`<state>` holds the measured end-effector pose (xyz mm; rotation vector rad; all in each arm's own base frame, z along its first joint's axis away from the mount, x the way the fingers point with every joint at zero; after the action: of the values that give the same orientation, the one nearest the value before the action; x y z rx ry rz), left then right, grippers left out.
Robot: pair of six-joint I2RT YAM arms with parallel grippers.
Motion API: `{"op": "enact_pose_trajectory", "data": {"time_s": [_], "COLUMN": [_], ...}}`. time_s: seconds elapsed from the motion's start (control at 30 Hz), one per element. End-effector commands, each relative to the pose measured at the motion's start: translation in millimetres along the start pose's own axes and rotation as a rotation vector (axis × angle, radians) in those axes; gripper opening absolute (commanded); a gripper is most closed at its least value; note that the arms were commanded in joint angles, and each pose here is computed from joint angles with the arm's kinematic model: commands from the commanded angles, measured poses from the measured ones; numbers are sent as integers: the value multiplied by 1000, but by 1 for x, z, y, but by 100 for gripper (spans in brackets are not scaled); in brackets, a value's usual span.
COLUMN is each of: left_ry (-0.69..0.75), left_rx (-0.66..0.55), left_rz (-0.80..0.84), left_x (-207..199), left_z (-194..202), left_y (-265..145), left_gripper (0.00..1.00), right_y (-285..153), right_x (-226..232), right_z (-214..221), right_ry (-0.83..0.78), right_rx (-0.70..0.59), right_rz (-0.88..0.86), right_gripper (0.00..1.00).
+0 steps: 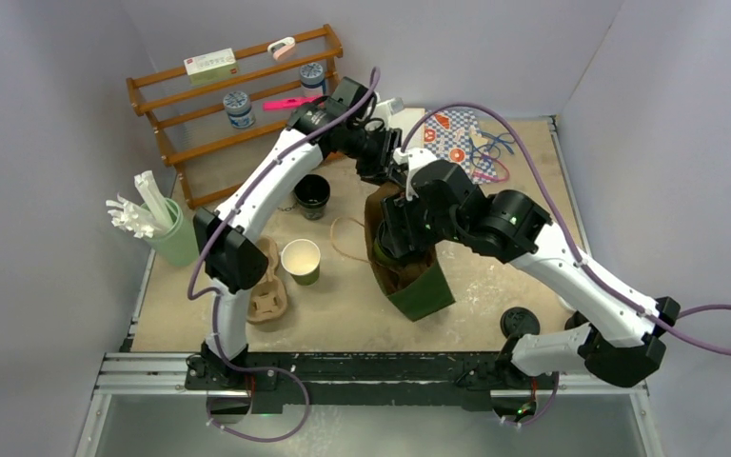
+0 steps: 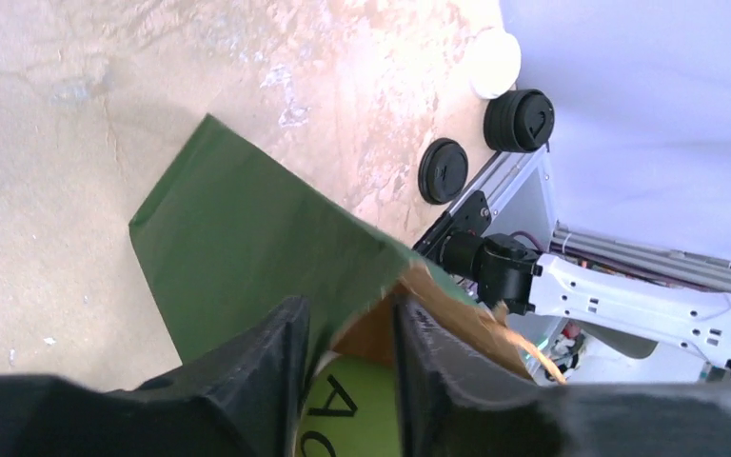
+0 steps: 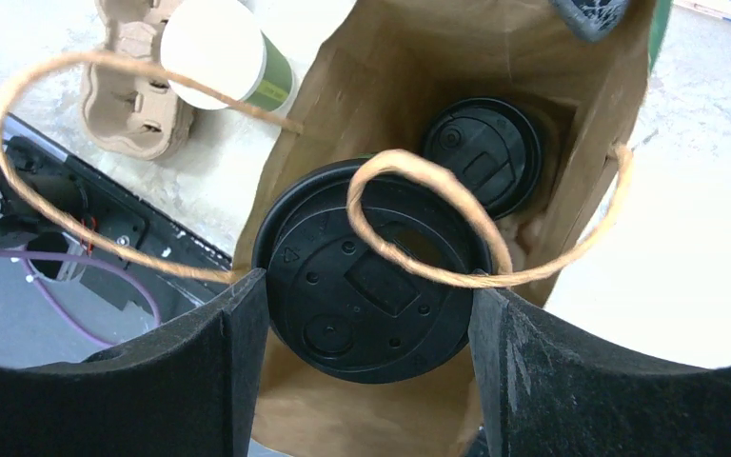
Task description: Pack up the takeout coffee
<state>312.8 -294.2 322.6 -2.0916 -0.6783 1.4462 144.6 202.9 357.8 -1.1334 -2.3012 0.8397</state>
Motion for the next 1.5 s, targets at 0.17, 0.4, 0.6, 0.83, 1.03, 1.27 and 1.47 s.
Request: {"op": "enact_pose_trajectory", "data": {"time_s": [0.17,0.4,0.6,0.83,1.03,1.27,1.47], "left_ry": [135,152,72,48,36,-46,-81], "left_rx": [-229,-290,-418,-560,-481,-385,-442], "left_rz": [95,45,20,-78,-17,-79,-107], "left_x": [-44,-40,-52,-108,-124,-105,-88], "left_z": [2,34,74,84,93,106,104], "left_y": [-66,-94,-117,-144,-116,-78,-63], "left_gripper": [64,66,68,62,39,32,27], "right_y": [-24,-37,-34,-30,-31,-36,-32], "right_x": [-17,-25,-27,-26,-28,-31,-29], "right_z": [5,12,13,13,13,12,14], "right_ry": [45,50,60,62,66,109,112], "right_rx": [-33,-85,-74,-67,-72,-117,-109], "right_rz": [138,155,192,197,222,242,230], "right_gripper": [2,3,2,2,2,2,2]}}
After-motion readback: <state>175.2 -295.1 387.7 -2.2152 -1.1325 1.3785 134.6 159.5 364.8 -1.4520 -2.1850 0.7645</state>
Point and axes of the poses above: each gripper's point midway between its finger pads, its own y axis out along the fingers, its own x axis along the line the jaws close on, z = x × y, the point moved 9 cm from there along -y, back along the fingers, and after that the axes turned 5 degrees about -y, right-handed, at the moved point
